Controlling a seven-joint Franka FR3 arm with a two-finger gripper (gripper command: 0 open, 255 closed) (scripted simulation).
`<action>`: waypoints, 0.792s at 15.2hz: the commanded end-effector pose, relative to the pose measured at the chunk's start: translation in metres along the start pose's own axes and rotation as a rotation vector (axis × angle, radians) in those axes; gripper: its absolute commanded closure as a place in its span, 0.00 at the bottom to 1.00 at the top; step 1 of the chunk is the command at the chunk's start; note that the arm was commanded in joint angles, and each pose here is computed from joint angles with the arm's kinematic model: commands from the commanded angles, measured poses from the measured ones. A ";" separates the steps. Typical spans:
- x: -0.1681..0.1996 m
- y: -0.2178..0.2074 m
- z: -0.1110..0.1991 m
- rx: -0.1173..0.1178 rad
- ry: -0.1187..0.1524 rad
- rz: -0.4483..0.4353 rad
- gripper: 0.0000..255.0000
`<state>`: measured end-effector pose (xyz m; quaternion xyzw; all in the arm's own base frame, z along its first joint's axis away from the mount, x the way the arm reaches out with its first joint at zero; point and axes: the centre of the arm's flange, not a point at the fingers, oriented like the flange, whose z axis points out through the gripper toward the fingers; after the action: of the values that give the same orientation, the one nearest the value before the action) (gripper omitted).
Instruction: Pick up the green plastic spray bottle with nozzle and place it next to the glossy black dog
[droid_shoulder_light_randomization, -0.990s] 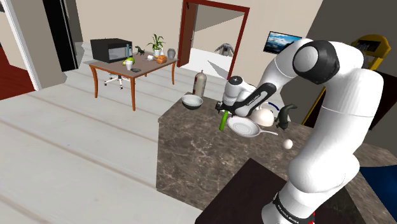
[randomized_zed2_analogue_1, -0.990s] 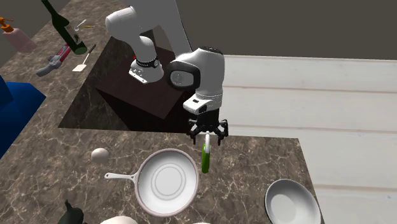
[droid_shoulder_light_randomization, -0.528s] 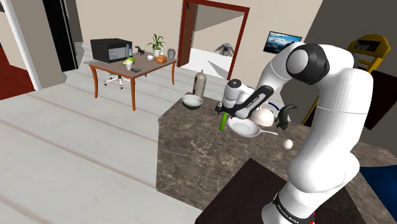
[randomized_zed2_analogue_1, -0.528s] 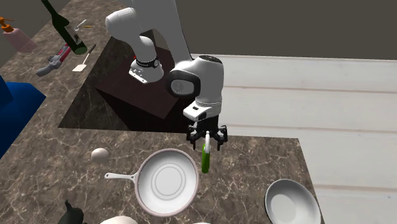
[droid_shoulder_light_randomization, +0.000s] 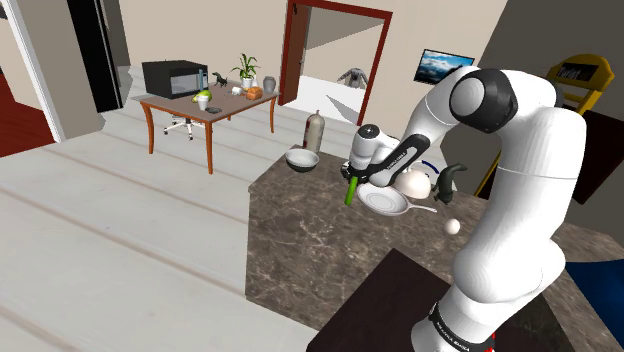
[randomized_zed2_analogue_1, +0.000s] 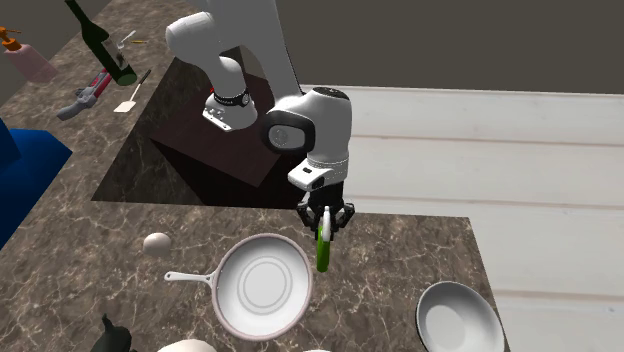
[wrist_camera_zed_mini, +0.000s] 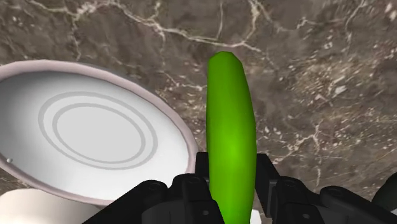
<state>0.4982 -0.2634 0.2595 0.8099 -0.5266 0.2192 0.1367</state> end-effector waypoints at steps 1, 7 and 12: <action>0.000 0.000 0.000 0.000 0.000 0.000 1.00; 0.003 0.000 -0.005 0.000 0.000 0.000 1.00; 0.016 0.000 -0.027 0.000 0.000 0.000 1.00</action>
<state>0.4984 -0.2622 0.2866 0.8100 -0.5265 0.2193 0.1366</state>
